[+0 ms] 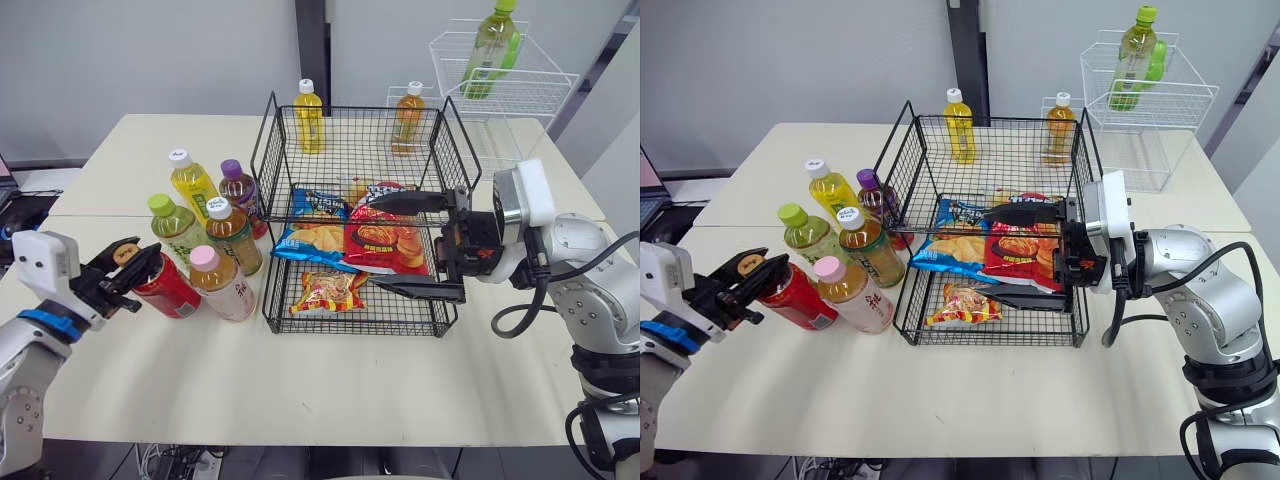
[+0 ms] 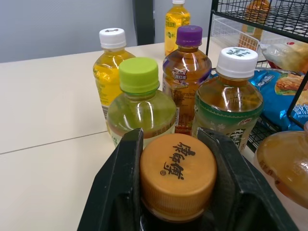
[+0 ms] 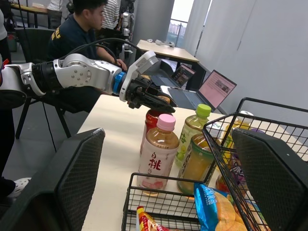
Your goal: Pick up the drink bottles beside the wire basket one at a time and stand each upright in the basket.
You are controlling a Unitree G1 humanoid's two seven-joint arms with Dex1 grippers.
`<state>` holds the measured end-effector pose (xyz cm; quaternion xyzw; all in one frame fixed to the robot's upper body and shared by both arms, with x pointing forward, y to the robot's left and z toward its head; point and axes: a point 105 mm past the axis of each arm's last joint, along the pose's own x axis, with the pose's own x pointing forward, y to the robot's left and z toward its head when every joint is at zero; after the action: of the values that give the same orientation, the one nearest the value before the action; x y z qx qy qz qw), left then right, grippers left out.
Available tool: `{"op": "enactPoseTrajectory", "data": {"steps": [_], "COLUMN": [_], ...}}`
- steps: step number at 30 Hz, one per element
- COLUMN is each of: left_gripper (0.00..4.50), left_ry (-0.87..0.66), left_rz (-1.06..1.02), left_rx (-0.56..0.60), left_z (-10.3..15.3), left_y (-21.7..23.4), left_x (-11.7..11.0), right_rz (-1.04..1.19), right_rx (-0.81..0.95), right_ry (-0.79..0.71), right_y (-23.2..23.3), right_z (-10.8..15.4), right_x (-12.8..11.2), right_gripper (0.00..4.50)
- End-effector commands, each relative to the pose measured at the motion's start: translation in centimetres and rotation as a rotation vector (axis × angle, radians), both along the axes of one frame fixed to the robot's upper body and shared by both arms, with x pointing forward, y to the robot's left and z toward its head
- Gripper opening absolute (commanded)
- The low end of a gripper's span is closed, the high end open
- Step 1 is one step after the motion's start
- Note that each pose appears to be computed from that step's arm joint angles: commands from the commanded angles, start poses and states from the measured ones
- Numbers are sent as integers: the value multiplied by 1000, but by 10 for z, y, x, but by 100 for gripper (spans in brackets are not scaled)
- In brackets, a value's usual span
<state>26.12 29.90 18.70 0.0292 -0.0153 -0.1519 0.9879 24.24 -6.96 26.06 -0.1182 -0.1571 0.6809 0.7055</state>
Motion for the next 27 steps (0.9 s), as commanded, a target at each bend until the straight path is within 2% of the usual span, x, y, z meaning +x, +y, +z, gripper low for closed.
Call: {"op": "enactPoseTrajectory", "data": {"steps": [1, 6, 10, 16, 22, 27], "left_gripper": [137, 137, 137, 137, 137, 137], "left_ry": [-123, -107, -96, -84, -181, -277], "left_rz": [-43, -116, -200, -320, -394, -503], "left_rx": [51, 78, 69, 54, 85, 76], "left_z": [47, 76, 116, 164, 207, 236], "left_y": [-4, -3, 1, -4, -16, -44], "left_x": [-9, -16, -28, -32, -21, -3], "right_rz": [17, 22, 16, -6, -49, -179], "right_rx": [28, 40, 57, 79, 90, 144], "right_ry": [-46, -46, -50, -45, -55, -62], "right_y": [0, 1, 2, 2, 0, -3], "right_z": [9, 9, 11, 13, 16, 22], "right_x": [-5, -2, 1, 2, 2, 4], "right_gripper": [450, 450, 450, 450, 450, 450]}}
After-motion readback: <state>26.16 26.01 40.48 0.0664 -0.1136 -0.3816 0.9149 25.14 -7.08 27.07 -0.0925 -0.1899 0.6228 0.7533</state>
